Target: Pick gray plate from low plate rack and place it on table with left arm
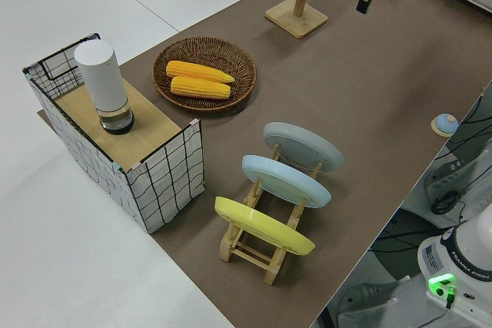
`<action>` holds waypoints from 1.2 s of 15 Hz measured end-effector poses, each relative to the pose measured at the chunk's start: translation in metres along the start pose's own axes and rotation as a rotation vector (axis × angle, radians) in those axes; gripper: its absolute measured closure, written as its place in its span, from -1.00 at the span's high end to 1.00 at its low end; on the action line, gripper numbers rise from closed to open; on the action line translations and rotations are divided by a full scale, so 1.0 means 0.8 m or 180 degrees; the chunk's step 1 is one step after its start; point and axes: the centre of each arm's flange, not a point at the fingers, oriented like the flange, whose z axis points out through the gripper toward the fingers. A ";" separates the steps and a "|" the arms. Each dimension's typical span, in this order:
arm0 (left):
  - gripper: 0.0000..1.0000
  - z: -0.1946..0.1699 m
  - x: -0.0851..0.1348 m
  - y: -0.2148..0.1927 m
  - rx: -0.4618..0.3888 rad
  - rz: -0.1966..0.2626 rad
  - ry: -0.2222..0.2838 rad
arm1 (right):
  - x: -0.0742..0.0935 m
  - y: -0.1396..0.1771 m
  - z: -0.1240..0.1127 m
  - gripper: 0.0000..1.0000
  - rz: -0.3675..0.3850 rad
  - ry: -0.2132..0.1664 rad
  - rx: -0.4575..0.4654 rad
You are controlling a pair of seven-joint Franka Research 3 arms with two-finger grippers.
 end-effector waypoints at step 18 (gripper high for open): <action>1.00 0.004 -0.014 -0.104 -0.0120 -0.0167 -0.0068 | 0.000 0.000 0.000 0.98 0.0000 0.0000 0.0000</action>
